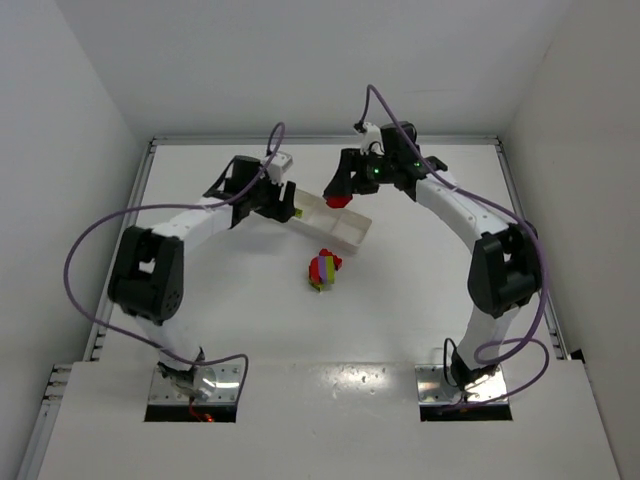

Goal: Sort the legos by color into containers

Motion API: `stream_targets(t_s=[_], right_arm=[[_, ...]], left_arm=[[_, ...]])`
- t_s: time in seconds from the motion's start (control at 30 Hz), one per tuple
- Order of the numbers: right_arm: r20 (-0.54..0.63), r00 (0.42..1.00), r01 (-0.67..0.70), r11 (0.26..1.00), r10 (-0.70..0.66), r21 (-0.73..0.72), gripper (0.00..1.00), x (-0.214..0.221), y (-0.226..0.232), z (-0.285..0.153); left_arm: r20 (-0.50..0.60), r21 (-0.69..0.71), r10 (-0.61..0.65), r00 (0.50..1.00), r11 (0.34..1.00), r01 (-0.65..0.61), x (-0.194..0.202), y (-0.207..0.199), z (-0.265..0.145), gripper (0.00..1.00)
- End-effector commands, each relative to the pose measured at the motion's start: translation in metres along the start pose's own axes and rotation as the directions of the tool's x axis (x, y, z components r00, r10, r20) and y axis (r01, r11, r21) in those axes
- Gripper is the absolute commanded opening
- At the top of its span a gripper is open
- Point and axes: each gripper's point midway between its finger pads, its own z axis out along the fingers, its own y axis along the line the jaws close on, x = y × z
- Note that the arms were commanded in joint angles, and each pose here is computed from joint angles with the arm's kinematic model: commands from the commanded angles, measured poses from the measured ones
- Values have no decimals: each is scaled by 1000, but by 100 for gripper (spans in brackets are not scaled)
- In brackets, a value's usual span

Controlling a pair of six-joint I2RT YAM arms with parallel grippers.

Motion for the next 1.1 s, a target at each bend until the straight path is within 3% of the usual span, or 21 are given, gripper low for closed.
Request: stream_targets(t_s=[0.0,0.07,0.1,0.13,0.2,0.23,0.33,0.37,0.4,0.47,0.57,0.7,0.93,1.07], right_arm=[[42,995,-85,996,86,-28,2,-13,0,-6],[35,989,-141,990,142,-30,0,-14,-2,-7],[21,984,-174,984,174,-28,0,-11,-6,-6],[14,979,-204,978,205,-44,0,-13,-3,-5],[11,969,-246,969,247,-36,0,-12,-6,-7],[20,963,-269,963,269,-19,0,-13,-9,-6],[37,910,-409,910,412,-64,0,-14,-7,-2],[35,863,-500,863,504,-75,0,-14,-6,-4],[49,856,-511,856,515,-72,0,-16,-8,-3],[89,859,-498,863,504,-83,0,-29,5,-2],[177,857,-482,874,484,-59,0,-57,11,-4],[275,837,-487,873,473,-21,0,-80,15,-8],[444,796,-502,858,412,105,0,-104,18,-12],[452,795,-503,856,404,121,0,-102,30,-8]], left_arm=[[304,10,198,932,977,-211,-75,-28,-63,73],[341,19,320,884,938,-346,-67,-41,-78,73],[402,21,373,836,909,-416,-76,-53,-101,73],[400,22,458,794,861,-508,-61,-63,-103,73],[450,-3,529,719,806,-591,-62,-78,-125,73],[454,-12,539,709,800,-600,-61,-78,-129,73],[473,33,419,775,870,-491,-67,-88,-138,73],[476,55,355,804,901,-430,-71,-89,-141,73],[478,124,207,853,946,-299,-78,-93,-146,73],[476,243,-14,879,963,-117,-86,-106,-153,73],[460,359,-212,862,932,37,-96,-123,-163,73],[428,421,-370,825,889,180,-110,-126,-167,73],[418,448,-476,774,849,280,-130,-129,-168,73],[399,454,-512,760,831,322,-130,-126,-158,73]])
